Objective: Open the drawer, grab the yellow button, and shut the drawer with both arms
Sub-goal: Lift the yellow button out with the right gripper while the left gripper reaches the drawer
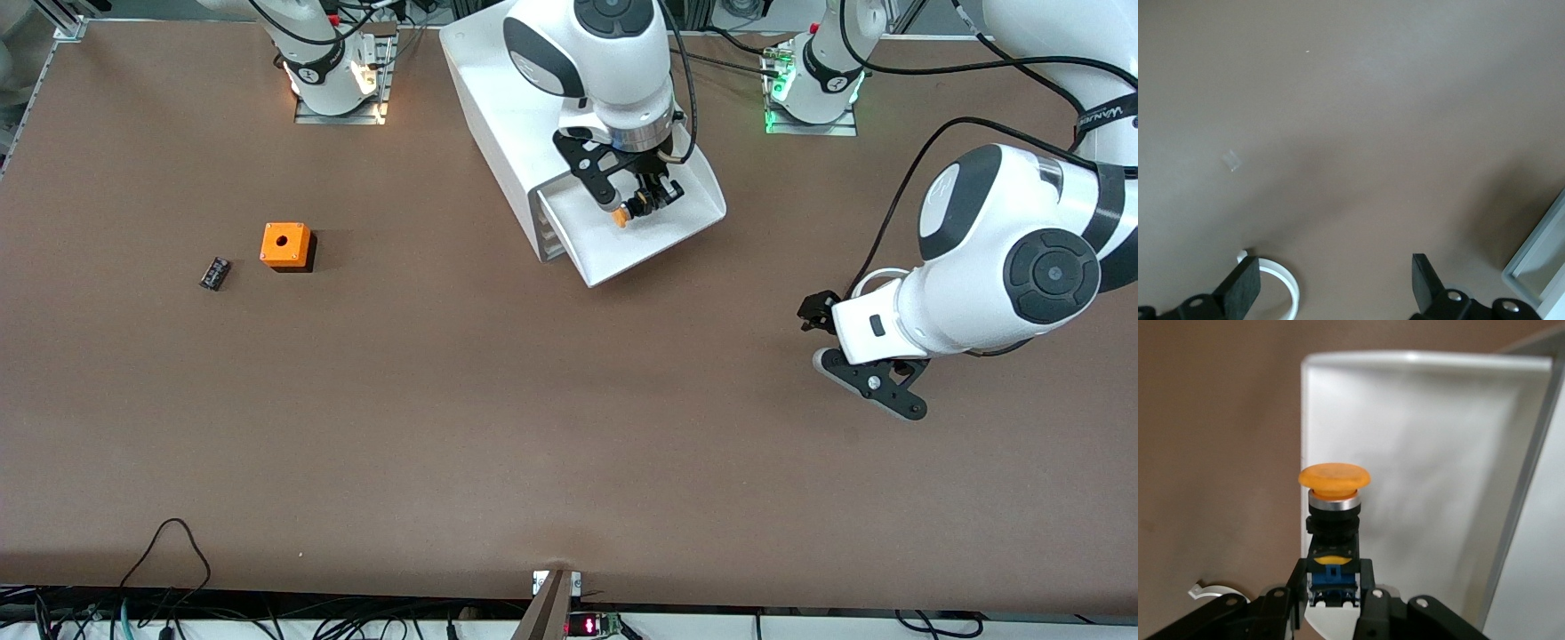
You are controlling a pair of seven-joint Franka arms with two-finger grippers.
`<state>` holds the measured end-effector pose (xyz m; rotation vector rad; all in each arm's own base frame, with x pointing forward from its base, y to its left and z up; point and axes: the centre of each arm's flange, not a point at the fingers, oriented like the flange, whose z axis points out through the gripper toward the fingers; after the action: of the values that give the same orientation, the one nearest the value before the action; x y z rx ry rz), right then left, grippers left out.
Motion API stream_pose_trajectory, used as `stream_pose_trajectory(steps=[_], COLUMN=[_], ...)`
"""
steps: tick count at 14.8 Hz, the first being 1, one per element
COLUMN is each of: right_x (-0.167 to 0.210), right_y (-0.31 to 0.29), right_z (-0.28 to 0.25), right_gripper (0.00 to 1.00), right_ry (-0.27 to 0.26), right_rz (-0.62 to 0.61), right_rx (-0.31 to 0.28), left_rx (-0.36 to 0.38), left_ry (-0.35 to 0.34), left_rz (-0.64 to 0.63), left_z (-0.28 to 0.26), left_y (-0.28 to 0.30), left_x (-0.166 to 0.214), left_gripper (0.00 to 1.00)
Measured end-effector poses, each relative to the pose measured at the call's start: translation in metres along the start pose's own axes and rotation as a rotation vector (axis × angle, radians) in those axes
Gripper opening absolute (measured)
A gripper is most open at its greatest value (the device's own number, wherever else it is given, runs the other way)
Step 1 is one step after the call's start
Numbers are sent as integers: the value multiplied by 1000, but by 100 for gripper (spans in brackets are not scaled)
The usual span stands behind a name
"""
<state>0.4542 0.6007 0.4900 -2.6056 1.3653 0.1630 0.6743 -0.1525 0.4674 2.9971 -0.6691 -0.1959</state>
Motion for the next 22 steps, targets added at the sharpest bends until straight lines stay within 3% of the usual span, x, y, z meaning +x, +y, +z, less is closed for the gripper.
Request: stream_pose_trajectory(steps=[3,7,12,18,22], right_x=[49,161,306,446,513], right_y=[-12,-19,-13,23,49], right_z=[-26,-66,-98,-88,-46], right_gripper=[33,33,33,33,33], right_ry=[26,57,23,-10,-3], right_rz=[-98,-289,-483,-696,-746], right_rx=[20,-18,-18,-82,-202], left_rx=[-4,-30,-57,-37,-6], left_ry=[0,30,58,43,58], left_rz=[-214,-450,-712,-792,-822], left_z=[2,25,68,93,109], left_y=[10,34,100,220,232], left_x=[3,17,27,-22,-36], left_gripper=[100,94,90,91,91])
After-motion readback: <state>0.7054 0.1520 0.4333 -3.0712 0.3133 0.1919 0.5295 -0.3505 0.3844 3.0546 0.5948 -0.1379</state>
